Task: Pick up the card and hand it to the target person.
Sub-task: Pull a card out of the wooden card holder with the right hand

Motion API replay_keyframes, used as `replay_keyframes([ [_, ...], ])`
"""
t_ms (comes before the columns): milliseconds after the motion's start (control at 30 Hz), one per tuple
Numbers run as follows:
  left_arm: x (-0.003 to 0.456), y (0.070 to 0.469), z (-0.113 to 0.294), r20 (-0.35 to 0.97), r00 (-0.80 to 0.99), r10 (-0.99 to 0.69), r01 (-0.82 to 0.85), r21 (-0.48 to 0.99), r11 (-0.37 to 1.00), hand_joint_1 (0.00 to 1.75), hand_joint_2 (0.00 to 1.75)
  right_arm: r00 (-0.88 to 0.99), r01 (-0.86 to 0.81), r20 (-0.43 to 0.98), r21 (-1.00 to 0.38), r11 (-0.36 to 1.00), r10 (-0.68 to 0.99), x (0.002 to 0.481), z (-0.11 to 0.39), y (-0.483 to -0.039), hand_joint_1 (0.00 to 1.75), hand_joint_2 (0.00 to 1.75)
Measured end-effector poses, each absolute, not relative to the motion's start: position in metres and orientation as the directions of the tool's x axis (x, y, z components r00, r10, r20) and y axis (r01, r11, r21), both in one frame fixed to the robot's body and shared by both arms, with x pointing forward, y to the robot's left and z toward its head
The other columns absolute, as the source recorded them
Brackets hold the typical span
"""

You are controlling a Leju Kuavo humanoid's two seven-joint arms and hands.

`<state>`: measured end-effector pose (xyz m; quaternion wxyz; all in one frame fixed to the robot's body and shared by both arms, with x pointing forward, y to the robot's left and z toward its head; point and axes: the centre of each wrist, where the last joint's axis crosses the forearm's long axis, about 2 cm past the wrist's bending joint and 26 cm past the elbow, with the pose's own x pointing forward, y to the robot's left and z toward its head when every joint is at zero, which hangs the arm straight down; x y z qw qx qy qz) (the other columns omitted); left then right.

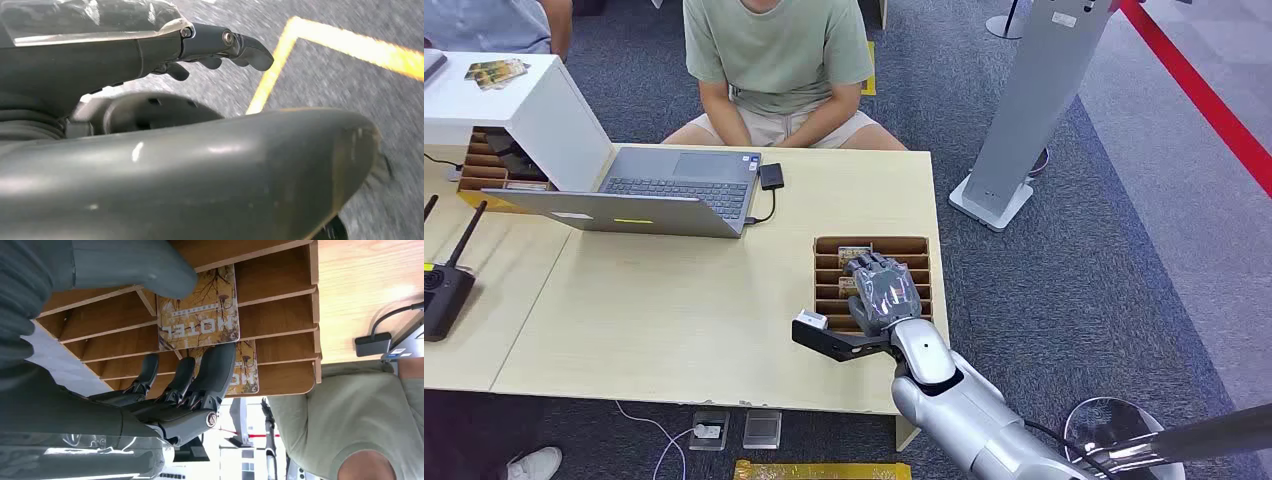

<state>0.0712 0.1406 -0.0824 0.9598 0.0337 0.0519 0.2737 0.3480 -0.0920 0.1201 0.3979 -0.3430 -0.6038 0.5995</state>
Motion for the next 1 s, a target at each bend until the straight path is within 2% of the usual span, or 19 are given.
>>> replay_keyframes([
  [400, 0.073, 0.160, -0.088, -0.047, 0.853, 0.520, -0.515, 0.088, 0.853, 0.00, 0.00, -0.438, -0.059, 0.067, -0.997, 0.046, 0.897, 0.348, 0.120, -0.089, 0.83, 1.75],
  [600, 0.074, 0.164, -0.089, -0.043, 0.852, 0.522, -0.516, 0.094, 0.851, 0.00, 0.00, -0.432, -0.056, 0.065, -0.997, 0.045, 0.900, 0.348, 0.120, -0.089, 0.95, 1.75],
  [800, 0.073, 0.166, -0.089, -0.035, 0.846, 0.533, -0.527, 0.101, 0.844, 0.00, 0.00, -0.414, -0.038, 0.060, -0.998, 0.049, 0.908, 0.351, 0.121, -0.092, 1.30, 1.75],
  [1000, 0.073, 0.168, -0.090, -0.026, 0.837, 0.547, -0.541, 0.108, 0.834, 0.00, 0.00, -0.403, -0.021, 0.057, -0.998, 0.053, 0.913, 0.353, 0.120, -0.095, 1.58, 1.75],
])
